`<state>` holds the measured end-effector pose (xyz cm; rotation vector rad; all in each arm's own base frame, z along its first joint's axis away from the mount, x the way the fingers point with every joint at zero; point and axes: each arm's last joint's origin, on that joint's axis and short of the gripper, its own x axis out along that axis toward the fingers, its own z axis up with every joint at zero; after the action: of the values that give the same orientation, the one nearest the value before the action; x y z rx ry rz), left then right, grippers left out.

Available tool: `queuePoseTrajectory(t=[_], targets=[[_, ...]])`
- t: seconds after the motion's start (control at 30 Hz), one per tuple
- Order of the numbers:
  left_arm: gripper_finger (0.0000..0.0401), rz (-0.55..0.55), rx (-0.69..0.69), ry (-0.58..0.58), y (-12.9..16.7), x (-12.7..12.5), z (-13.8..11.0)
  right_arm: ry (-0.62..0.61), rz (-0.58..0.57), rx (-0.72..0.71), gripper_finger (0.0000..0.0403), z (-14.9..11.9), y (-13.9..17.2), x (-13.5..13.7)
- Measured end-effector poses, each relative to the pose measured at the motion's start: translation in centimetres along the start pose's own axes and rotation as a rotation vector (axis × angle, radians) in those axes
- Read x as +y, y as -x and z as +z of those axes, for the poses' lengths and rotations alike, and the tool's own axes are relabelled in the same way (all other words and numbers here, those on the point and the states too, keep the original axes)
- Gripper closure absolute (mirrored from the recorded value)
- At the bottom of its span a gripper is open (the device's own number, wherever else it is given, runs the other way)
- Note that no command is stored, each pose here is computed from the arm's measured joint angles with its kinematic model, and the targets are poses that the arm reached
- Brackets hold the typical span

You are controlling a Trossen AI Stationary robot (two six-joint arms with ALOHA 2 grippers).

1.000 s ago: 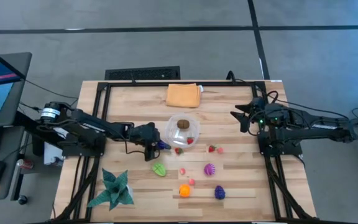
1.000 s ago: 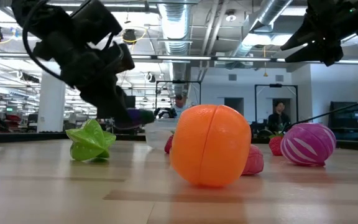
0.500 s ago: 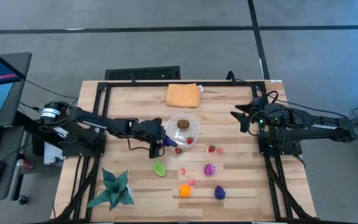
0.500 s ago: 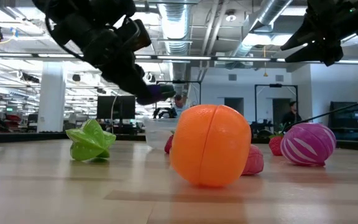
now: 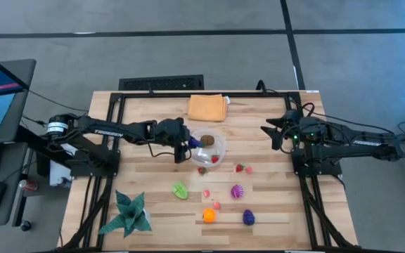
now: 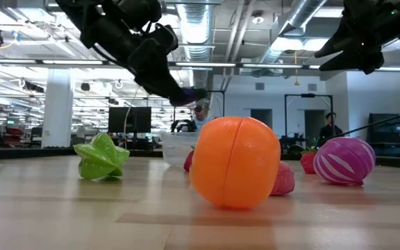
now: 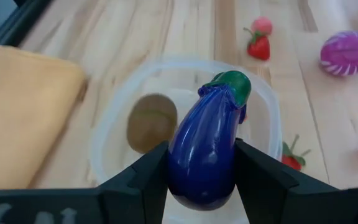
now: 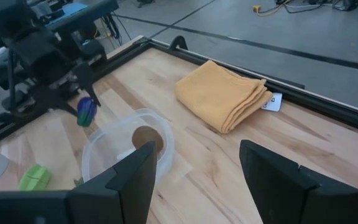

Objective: Pick and placing Produce into tupperware
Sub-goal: Put the violet eggplant into the transparent container

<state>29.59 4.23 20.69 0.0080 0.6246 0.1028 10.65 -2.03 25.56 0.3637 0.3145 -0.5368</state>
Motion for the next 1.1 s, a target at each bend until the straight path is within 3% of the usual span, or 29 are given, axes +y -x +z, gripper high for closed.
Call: queuePoseTrajectory(t=[0.27, 0.57, 1.1], targets=[[0.0248, -0.008, -0.034, -0.029, -0.9, 0.5, 1.2, 0.003, -0.001, 0.002, 0.0147, 0.0, 0.0, 0.0], [0.0248, -0.065, 0.057, -0.022, -3.7, 0.6, 0.6, 0.009, 0.0, 0.0, 0.0147, 0.0, 0.0, 0.0], [0.0247, -0.063, 0.119, -0.072, -3.9, 1.1, 0.3, 0.002, 0.0, 0.0, 0.0147, 0.0, 0.0, 0.0]])
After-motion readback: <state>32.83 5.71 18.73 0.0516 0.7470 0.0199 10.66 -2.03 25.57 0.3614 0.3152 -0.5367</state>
